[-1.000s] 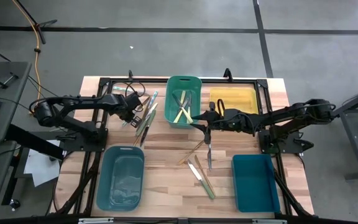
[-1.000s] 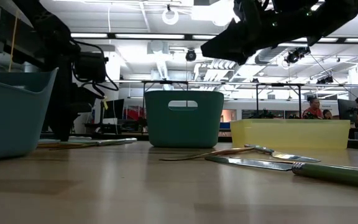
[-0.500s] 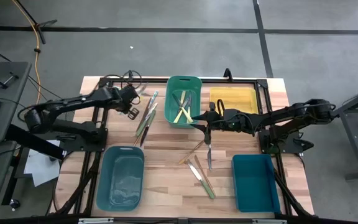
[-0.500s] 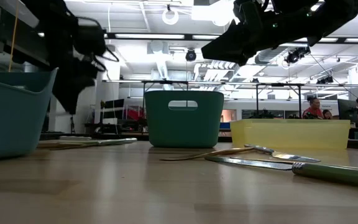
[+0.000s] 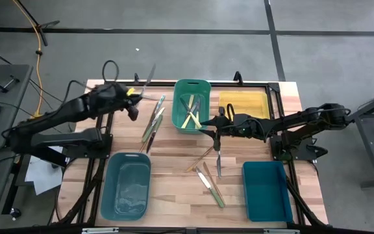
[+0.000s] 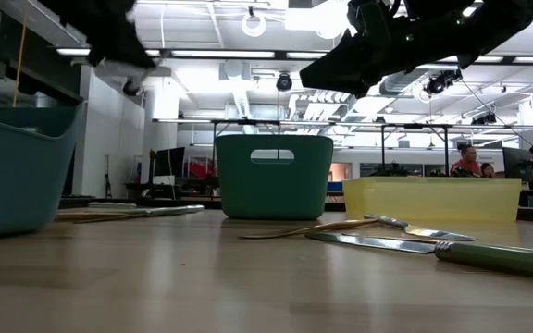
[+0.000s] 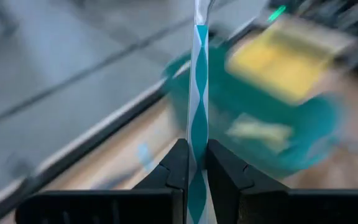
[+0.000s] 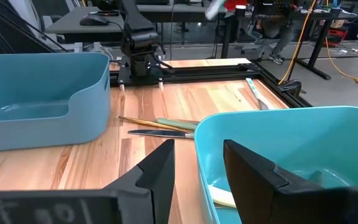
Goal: Sort silverware by color (type)
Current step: Put the blue patterned knife into the yellow bin
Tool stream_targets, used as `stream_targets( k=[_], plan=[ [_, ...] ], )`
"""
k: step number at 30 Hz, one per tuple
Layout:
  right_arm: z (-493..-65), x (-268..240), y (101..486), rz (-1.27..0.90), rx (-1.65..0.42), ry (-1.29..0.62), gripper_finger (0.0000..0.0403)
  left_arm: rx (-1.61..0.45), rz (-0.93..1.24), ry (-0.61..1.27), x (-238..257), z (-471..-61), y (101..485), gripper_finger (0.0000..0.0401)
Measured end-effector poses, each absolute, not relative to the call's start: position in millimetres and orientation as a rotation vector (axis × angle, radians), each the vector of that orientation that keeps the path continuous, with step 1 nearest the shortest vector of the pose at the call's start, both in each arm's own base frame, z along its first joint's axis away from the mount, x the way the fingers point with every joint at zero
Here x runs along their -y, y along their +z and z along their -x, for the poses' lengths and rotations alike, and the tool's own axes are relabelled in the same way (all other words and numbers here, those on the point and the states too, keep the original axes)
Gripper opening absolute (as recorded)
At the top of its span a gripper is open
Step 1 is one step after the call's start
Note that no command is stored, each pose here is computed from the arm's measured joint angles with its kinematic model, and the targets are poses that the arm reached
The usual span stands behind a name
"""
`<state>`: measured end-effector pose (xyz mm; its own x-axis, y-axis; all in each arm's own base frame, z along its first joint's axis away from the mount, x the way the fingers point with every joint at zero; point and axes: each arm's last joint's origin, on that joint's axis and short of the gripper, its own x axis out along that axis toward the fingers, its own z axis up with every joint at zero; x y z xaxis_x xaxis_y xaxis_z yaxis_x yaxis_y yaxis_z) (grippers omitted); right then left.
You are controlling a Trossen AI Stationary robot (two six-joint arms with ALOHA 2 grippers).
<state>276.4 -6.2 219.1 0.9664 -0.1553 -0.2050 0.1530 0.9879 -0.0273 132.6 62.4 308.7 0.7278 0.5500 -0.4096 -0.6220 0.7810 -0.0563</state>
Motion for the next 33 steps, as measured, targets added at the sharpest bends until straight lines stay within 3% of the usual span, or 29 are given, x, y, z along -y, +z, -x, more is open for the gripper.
stream_targets(
  k=[7,11,19,27,33],
  plan=[
    [-276,6,219,0.011,-0.208,-0.156,0.0134,-0.163,0.089,0.408,-36,-155,327,0.0026],
    [-276,6,219,0.011,-0.208,-0.156,0.0134,-0.069,0.032,0.315,-24,-176,304,0.0026],
    [-276,6,219,0.011,-0.208,-0.156,0.0134,0.058,0.09,0.261,-15,-189,248,0.0027],
    [-277,6,220,-0.069,-0.192,-0.164,0.0134,0.034,0.07,0.264,-16,-195,236,0.0029],
    [-280,9,238,-0.077,0.005,-0.165,0.0134,0.003,-0.039,0.266,-17,-205,228,0.0029]
  ],
)
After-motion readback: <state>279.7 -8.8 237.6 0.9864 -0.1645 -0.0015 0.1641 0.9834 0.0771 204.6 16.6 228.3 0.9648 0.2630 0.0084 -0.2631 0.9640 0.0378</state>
